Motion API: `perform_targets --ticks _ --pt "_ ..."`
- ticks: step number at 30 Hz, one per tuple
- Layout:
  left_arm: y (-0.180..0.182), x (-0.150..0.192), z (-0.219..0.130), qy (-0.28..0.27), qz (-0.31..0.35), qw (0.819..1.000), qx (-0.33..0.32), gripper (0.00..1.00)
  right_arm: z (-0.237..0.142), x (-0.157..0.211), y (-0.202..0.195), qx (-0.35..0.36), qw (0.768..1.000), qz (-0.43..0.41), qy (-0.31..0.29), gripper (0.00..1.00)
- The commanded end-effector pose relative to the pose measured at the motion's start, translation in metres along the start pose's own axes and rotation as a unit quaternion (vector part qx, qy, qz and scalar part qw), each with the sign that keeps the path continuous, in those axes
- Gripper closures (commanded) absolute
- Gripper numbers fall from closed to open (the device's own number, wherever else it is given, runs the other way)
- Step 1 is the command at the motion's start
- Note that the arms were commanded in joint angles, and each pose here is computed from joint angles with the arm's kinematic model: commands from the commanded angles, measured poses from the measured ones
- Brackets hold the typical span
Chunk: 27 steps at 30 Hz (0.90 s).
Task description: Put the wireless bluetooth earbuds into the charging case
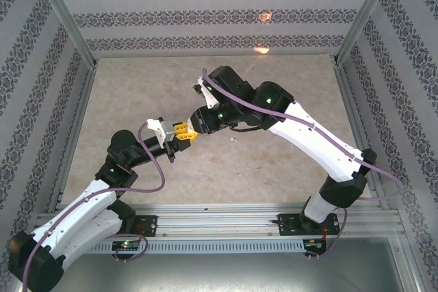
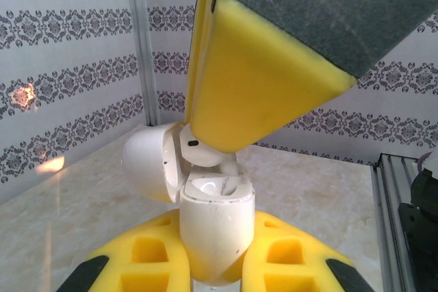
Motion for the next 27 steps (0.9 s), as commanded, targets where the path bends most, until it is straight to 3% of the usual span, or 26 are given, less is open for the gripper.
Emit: perform_targets --ticks 1,11,27 --pt "-0.009 -0.012 -0.001 -0.021 0.011 1.000 0.016 1.00 0.000 0.000 -0.004 -0.019 1.000 0.022 0.002 0.67" --pt "-0.008 -0.009 0.002 -0.019 0.007 1.000 0.019 1.00 -0.007 0.000 -0.006 -0.053 0.997 0.047 -0.020 0.61" --pt "-0.012 -0.012 -0.002 -0.025 0.003 0.999 0.025 1.00 -0.004 0.003 -0.013 -0.060 0.996 0.065 -0.029 0.62"
Point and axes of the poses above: each hand's point on the last joint's axis, 136 mm out from that joint toward the fingers, its own z axis out along the fingers, its own y axis along the line the jaws close on, x = y × z, the point moved 1 cm from there along -z, back along the fingers, and after that the axes turned 8 degrees about -z, right-handed, at the moved point
